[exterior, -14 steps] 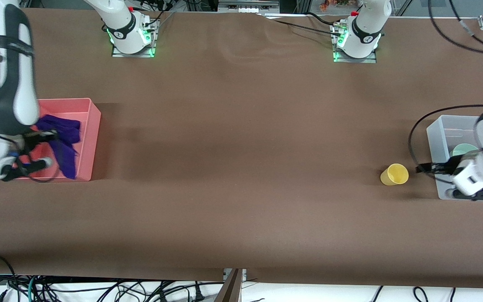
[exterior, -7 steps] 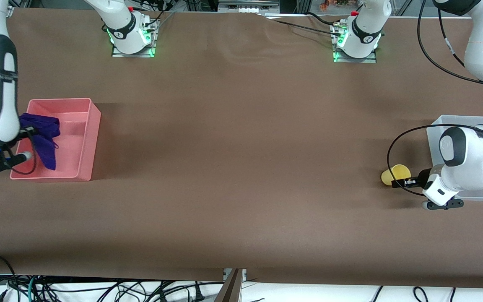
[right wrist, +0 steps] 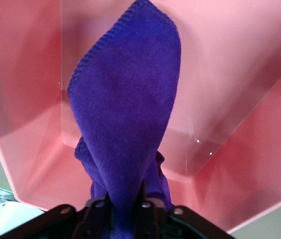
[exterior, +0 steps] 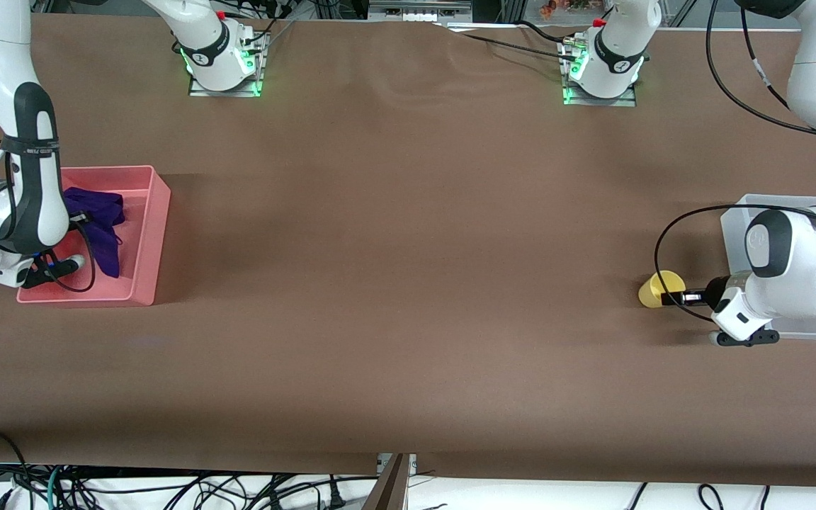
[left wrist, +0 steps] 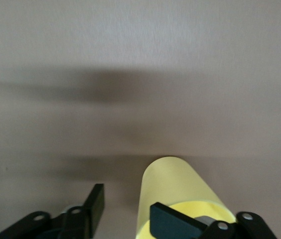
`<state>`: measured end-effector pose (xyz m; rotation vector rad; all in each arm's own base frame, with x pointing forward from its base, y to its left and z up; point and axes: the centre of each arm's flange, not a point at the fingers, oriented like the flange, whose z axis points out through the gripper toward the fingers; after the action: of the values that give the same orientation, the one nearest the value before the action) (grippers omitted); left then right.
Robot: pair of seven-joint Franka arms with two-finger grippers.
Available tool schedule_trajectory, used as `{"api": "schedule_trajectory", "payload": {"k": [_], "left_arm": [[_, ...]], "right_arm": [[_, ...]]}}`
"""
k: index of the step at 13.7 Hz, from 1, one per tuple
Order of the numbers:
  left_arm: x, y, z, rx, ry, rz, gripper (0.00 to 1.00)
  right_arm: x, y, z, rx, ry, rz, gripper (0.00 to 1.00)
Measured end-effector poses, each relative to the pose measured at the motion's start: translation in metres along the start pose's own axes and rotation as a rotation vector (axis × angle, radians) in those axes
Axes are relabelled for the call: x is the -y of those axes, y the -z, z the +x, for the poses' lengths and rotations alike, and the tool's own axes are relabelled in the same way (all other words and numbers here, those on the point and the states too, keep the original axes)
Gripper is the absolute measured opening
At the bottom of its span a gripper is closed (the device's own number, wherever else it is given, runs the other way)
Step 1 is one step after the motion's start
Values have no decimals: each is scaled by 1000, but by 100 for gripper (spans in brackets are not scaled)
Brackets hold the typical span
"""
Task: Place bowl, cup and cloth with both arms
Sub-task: 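Release the cloth and raise the right gripper while the left lifts the cup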
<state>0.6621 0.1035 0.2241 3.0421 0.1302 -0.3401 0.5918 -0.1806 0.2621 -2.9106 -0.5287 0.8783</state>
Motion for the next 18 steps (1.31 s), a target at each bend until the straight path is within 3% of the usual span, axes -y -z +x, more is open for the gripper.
{"api": "schedule_trajectory", "payload": {"k": [1,4,7,10,12,14,15,16,18], "left_arm": [[-1,0,-3,19,-2,1,63],[-4,-2,-8,49,-14,1,94],[-19,7,-12,69,-39,-1,96],[-23,5,-16,87,-49,0,97],[-24,5,-18,96,-58,0,96],[-27,-3,-22,114,-70,-1,95],[-30,-9,-24,124,-76,-2,87],[-32,-13,-26,132,-82,-1,75],[-40,-13,-28,141,-93,1,74]], "right_arm": [[1,8,0,-27,-2,6,34],[14,87,-10,-192,4,-11,66],[47,199,-49,-361,44,-92,96],[97,297,-97,-544,96,-204,100],[115,333,-121,-646,112,-262,100],[122,341,-132,-672,116,-271,100],[123,339,-132,-666,93,-253,100],[127,333,-130,-647,39,-212,100],[150,324,-128,-584,-104,-103,100]]}}
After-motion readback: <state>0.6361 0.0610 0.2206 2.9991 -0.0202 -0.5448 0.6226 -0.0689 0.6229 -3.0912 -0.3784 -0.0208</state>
